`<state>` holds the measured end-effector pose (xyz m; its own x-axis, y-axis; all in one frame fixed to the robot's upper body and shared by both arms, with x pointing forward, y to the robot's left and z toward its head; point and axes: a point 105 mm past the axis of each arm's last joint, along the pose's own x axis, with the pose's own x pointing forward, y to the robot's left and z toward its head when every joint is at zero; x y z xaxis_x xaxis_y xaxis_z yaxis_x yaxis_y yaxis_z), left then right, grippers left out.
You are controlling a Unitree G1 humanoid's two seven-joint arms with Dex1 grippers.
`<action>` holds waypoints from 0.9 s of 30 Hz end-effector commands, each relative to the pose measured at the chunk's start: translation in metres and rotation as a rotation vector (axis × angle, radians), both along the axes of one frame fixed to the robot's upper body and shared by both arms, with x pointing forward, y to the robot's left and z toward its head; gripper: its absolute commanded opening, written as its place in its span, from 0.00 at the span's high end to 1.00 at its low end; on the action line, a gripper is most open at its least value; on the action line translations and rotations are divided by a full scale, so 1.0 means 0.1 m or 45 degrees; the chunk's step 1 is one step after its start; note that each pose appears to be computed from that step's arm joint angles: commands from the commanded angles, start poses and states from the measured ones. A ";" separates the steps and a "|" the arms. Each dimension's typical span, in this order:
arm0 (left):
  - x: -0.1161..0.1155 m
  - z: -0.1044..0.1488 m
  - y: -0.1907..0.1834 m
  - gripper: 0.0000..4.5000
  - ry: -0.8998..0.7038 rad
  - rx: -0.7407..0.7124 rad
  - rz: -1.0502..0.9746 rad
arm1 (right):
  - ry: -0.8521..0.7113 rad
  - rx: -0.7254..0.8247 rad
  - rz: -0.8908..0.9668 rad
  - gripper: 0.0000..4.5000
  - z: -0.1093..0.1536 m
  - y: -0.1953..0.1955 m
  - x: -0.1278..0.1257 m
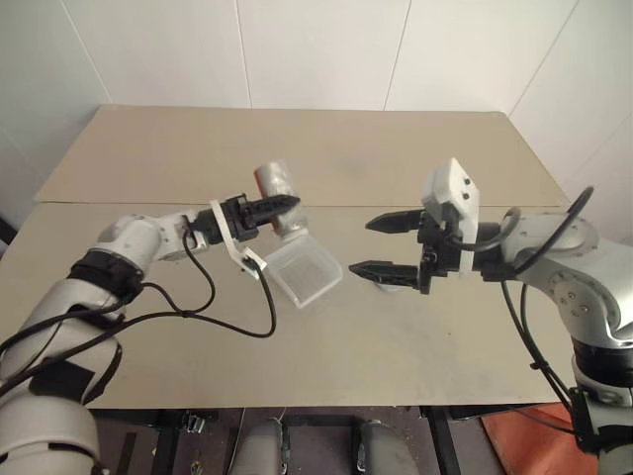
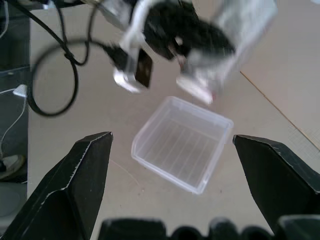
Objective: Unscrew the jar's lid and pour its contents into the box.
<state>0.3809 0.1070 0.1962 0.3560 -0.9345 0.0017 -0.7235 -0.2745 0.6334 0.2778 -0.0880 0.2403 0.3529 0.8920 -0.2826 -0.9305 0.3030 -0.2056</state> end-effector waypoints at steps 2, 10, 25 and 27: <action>0.03 0.07 -0.02 0.57 -0.152 0.090 -0.079 | -0.032 -0.006 0.029 0.00 0.05 0.05 -0.02; 0.10 0.16 -0.02 0.57 -0.250 0.092 -0.077 | -0.018 0.031 0.049 0.00 0.05 0.08 -0.07; 0.41 0.61 0.50 0.57 1.219 -1.596 0.396 | -0.044 0.110 -0.056 0.00 -0.01 0.01 0.01; 0.36 0.62 0.57 0.57 1.445 -1.795 0.355 | -0.040 0.135 -0.075 0.00 0.00 0.00 0.03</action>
